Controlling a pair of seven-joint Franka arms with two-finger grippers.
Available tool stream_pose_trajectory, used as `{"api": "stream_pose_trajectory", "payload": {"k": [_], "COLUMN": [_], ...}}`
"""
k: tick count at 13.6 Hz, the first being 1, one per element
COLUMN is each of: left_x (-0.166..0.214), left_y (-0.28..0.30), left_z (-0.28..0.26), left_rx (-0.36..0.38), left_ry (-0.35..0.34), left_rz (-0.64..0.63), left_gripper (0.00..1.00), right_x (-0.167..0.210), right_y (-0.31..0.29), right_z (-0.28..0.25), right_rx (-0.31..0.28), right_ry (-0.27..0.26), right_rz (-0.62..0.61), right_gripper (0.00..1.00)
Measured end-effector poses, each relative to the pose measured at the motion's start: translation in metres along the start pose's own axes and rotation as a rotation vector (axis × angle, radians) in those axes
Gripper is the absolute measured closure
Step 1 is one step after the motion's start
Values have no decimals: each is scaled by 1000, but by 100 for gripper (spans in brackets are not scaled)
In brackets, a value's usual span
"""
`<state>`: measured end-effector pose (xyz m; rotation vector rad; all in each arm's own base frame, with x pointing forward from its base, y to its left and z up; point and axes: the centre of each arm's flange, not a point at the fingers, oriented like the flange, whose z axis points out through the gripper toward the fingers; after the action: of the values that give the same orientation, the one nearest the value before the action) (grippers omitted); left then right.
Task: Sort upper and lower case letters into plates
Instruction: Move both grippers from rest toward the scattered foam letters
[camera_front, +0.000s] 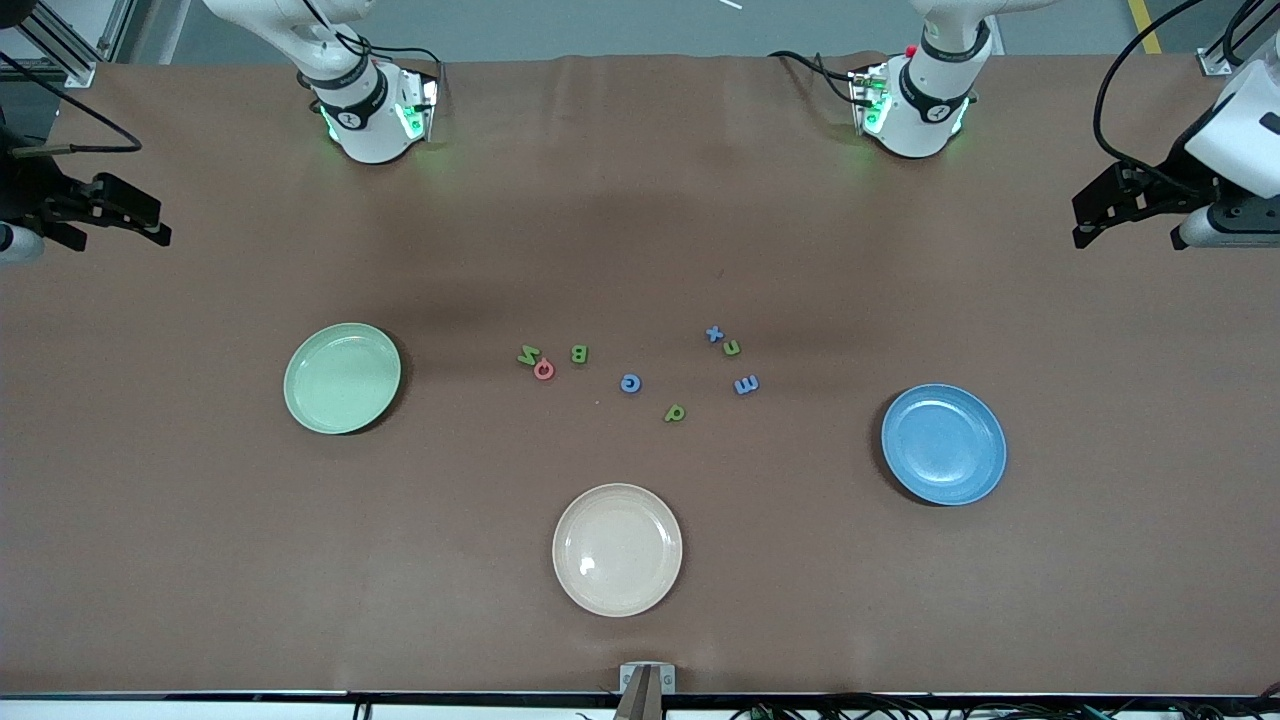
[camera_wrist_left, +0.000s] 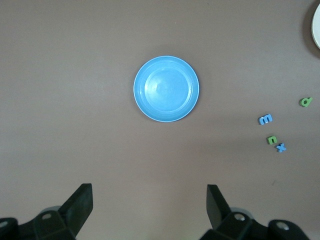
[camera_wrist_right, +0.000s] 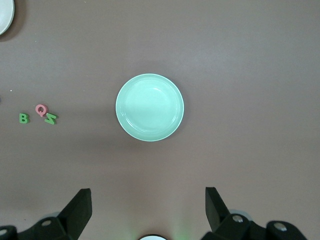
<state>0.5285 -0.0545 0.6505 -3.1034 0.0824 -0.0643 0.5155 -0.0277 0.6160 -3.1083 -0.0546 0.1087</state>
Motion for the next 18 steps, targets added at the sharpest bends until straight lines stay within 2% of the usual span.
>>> {"api": "stream_pose_trajectory", "payload": {"k": [6,9,12,13,18], "left_x": [3,14,38,47,72], "left_y": [2,9,37,53,149], "left_z": [5,26,67,86,200], "left_rx": [-2,-9,-30,-40,-97], "left_ry": [-8,-43,-64,-59,-82], "left_rz": [8,25,54,27,-136], "left_gripper": [0,0,0,0,0], "right_x": [0,0,2,4,52], "right_y": [1,3,4,4,8], "right_z": [0,0,-4,-4,50], "right_rx": [0,1,-1,-1,-4], "right_ry": [-1,2,19,19,-41], "right_rz": [1,5,7,7,11], "right_gripper": [0,0,0,0,0]}}
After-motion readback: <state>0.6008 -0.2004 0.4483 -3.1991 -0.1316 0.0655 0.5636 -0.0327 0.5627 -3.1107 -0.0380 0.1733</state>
